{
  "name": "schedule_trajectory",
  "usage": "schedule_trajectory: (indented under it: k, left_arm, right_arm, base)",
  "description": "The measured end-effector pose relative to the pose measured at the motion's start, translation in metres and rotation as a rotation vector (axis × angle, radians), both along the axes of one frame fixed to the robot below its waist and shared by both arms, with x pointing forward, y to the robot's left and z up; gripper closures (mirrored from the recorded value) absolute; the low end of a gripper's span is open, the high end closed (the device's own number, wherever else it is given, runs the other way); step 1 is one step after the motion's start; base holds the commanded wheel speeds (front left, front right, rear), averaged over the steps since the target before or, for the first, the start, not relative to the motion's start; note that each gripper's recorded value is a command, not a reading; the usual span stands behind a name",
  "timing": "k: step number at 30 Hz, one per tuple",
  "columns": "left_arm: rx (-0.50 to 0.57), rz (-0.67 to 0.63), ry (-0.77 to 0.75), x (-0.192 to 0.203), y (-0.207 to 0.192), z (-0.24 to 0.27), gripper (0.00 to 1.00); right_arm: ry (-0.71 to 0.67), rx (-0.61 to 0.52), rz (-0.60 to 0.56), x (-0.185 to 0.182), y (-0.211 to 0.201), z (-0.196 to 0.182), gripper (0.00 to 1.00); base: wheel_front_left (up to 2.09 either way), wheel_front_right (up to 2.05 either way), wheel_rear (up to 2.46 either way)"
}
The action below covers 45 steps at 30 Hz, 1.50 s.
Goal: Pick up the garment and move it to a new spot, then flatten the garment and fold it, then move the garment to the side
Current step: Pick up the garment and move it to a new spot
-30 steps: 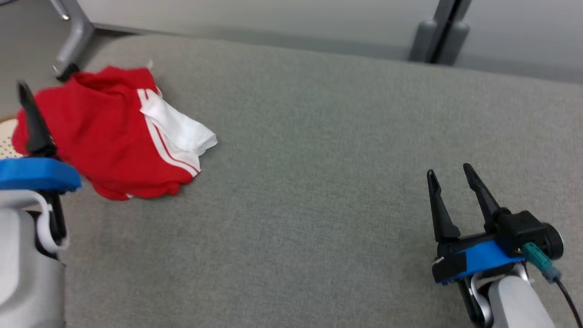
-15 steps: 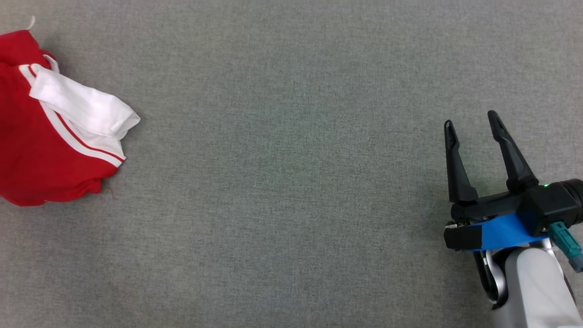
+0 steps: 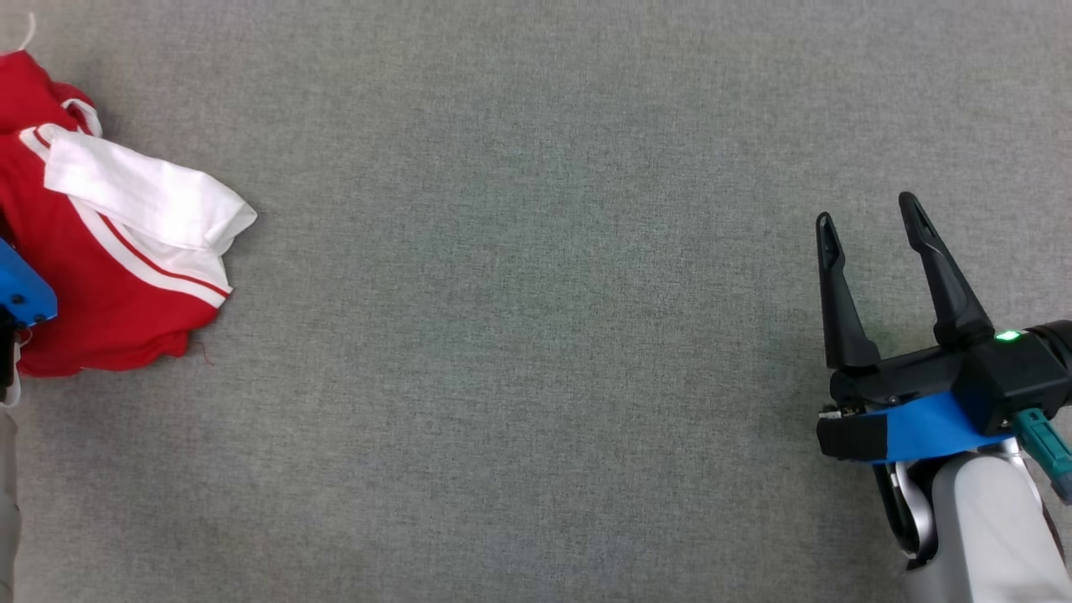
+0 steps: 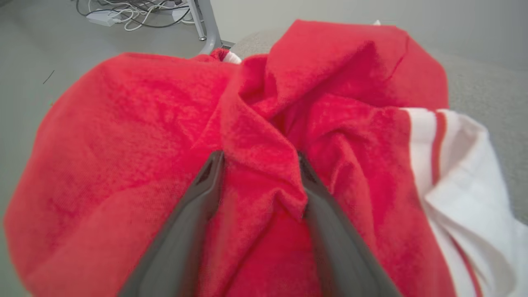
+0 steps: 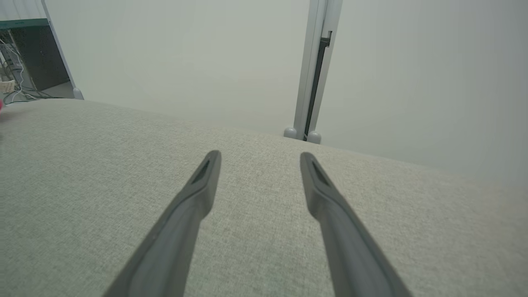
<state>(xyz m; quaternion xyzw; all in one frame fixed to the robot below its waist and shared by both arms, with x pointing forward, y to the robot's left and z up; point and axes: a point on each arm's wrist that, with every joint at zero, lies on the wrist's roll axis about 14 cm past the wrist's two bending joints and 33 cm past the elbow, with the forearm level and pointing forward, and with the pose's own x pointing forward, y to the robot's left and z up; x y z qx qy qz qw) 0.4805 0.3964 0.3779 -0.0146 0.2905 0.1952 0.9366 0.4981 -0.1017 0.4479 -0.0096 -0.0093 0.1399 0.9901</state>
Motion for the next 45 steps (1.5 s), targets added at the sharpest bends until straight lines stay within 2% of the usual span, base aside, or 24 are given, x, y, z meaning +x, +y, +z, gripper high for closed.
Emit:
schedule_trajectory:
  k: [1, 7, 12, 16, 22, 28, 30, 33, 39, 42, 45]
  left_arm:
    - [0.005, -0.006, -0.008, 0.0, 0.0, 0.002, 1.0]
    - [0.078, -0.053, -0.173, 0.015, 0.001, 0.044, 1.0]
    - [0.165, -0.118, -0.388, 0.038, -0.002, 0.116, 1.0]
    - [0.232, -0.223, -0.578, 0.064, -0.029, 0.189, 1.0]
    - [0.295, -0.448, -0.901, 0.092, -0.116, 0.31, 1.0]
    - [0.211, -0.74, -1.122, 0.097, -0.248, 0.391, 1.0]
    - [0.151, -0.841, -1.186, 0.09, -0.296, 0.412, 1.0]
    - [0.029, -0.972, -1.217, 0.08, -0.358, 0.422, 1.0]
    - [-0.064, -1.18, -1.22, 0.054, -0.445, 0.419, 1.0]
    - [-0.125, -1.254, -1.145, 0.044, -0.476, 0.387, 1.0]
    - [-0.188, -1.279, -1.022, 0.037, -0.491, 0.332, 1.0]
  right_arm:
    - [-0.001, 0.001, 0.004, -0.001, 0.001, 0.001, 0.0]
    - [-0.016, 0.015, 0.022, -0.007, 0.008, 0.012, 0.0]
    - [-0.024, 0.027, 0.019, -0.017, 0.006, 0.022, 0.0]
    - [-0.037, 0.043, 0.006, -0.024, 0.002, 0.032, 0.0]
    - [-0.026, 0.072, -0.049, -0.04, -0.019, 0.037, 0.0]
    - [-0.013, 0.092, -0.153, -0.058, -0.057, 0.038, 0.0]
    - [-0.016, 0.097, -0.198, -0.064, -0.073, 0.04, 0.0]
    - [-0.024, 0.096, -0.26, -0.075, -0.095, 0.044, 0.0]
    - [-0.035, 0.104, -0.367, -0.094, -0.132, 0.05, 0.0]
    - [-0.04, 0.107, -0.397, -0.1, -0.141, 0.053, 0.0]
    - [-0.042, 0.107, -0.405, -0.101, -0.144, 0.053, 0.0]
  base:
    - [0.0, 0.0, 0.0]
    - [0.0, 0.0, 0.0]
    - [0.0, 0.0, 0.0]
    - [0.0, 0.0, 0.0]
    - [0.0, 0.0, 0.0]
    - [0.0, 0.0, 0.0]
    - [0.0, 0.0, 0.0]
    - [0.0, 0.0, 0.0]
    - [0.0, 0.0, 0.0]
    - [0.0, 0.0, 0.0]
    - [0.0, 0.0, 0.0]
